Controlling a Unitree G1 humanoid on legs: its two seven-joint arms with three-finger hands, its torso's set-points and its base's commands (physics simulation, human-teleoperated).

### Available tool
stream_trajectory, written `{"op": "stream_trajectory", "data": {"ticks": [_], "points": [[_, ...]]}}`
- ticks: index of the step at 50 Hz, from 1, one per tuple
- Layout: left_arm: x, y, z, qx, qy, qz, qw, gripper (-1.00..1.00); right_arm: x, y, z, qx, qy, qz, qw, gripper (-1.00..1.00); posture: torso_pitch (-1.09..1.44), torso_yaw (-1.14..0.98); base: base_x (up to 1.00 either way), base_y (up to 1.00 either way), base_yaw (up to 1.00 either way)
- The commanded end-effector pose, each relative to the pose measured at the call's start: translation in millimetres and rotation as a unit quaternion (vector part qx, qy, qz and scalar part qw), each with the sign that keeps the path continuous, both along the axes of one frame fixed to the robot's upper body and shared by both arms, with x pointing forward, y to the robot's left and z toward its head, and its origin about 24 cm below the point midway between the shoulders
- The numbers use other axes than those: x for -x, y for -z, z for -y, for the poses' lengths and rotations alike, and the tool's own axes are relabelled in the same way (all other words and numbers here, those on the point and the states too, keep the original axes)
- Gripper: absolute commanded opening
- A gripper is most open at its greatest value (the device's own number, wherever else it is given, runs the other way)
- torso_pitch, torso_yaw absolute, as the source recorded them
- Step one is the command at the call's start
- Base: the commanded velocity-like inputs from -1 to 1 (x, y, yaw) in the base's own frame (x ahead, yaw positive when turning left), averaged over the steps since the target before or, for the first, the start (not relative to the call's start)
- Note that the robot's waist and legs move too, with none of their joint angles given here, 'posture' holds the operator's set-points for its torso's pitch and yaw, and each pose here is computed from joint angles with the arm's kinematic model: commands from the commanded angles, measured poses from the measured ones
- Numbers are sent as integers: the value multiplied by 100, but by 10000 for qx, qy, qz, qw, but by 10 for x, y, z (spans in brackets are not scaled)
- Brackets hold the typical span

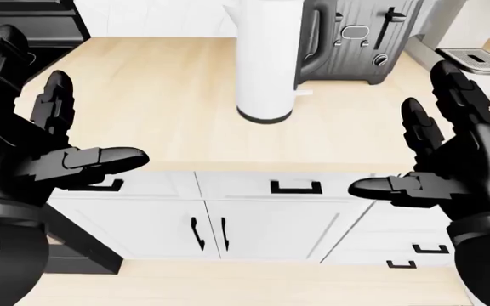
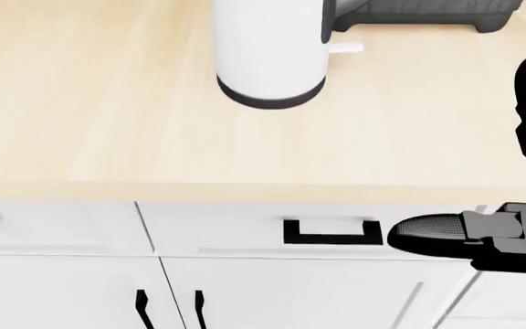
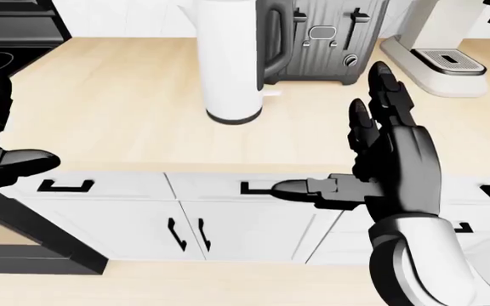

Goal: Close the lid of the electric kettle.

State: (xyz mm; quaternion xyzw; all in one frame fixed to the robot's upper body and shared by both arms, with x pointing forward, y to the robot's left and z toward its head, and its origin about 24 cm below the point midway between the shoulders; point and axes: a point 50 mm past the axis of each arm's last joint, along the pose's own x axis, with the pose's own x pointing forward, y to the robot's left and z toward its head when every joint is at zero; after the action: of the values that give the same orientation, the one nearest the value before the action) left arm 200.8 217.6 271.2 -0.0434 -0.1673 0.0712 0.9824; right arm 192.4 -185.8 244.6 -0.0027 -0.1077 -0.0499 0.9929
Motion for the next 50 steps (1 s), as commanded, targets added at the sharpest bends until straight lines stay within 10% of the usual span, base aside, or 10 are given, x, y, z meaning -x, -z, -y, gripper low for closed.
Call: {"op": "stream_trajectory", "data": {"ticks": [1,50], "points": [[44,-93,-4,-29,-34,311,9995,100,36,-89,2,-27,-1,314,9995,100,0,0,0,0,0],[41,-45,12,-29,-19,279,9996,100,29,-83,20,49,141,312,9994,100,0,0,6,0,0]]}}
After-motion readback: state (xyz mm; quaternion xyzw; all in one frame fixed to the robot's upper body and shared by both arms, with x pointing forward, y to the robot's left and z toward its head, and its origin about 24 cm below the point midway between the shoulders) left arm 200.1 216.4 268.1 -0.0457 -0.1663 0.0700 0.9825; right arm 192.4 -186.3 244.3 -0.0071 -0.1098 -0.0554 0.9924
